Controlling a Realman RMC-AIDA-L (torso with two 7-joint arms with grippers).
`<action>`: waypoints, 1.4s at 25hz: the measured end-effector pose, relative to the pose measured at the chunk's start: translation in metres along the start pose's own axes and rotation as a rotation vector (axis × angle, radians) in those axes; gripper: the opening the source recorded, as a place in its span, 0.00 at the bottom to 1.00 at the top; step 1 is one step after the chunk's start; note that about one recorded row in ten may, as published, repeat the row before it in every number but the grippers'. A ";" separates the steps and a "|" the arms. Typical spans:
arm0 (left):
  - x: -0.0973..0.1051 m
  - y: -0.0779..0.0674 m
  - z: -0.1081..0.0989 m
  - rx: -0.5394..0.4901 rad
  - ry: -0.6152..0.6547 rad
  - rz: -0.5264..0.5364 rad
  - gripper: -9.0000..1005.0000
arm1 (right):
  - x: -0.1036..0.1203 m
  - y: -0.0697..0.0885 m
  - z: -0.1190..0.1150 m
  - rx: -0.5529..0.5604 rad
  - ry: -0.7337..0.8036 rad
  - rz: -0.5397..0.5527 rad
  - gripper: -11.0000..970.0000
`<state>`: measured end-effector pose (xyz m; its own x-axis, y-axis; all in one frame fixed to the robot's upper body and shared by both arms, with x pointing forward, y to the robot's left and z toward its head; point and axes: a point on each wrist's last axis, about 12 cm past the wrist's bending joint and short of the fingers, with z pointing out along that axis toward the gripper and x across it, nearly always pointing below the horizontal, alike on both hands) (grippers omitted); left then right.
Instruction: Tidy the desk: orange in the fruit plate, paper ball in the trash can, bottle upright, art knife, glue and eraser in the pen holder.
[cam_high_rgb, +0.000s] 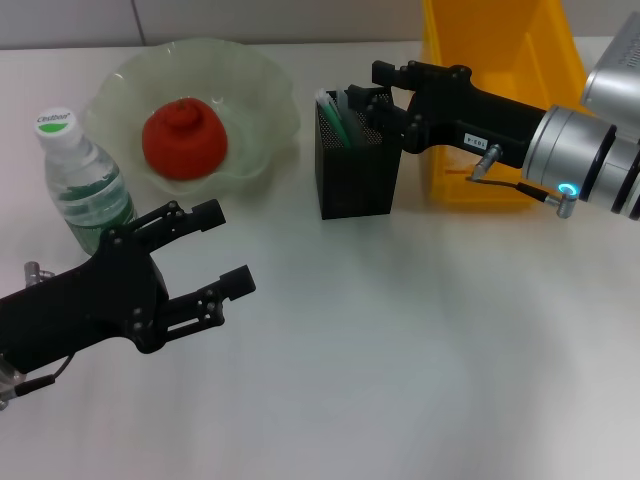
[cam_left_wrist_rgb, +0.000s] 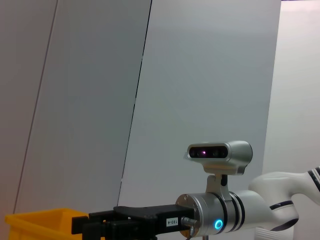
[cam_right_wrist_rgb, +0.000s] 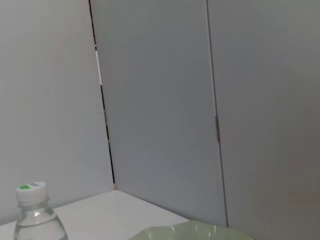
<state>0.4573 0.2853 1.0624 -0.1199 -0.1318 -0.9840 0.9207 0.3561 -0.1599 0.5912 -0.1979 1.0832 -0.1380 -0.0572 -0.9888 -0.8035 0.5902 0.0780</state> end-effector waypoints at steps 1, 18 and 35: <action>0.000 0.000 0.000 0.000 0.000 0.000 0.78 | 0.000 0.000 0.000 0.000 -0.002 0.000 0.37; -0.001 -0.001 -0.002 0.005 -0.002 0.003 0.78 | -0.005 0.031 -0.037 -0.208 -0.167 -0.076 0.78; -0.001 -0.004 -0.014 0.066 0.088 0.010 0.79 | 0.030 0.071 -0.044 -0.464 0.010 -0.040 0.78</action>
<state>0.4481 0.2968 1.0630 -0.1397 -0.0455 -0.9891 0.9441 0.2951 -0.1469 0.5045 -0.1932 1.0643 -0.1056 -0.0820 -0.9910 -0.9820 0.1653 0.0910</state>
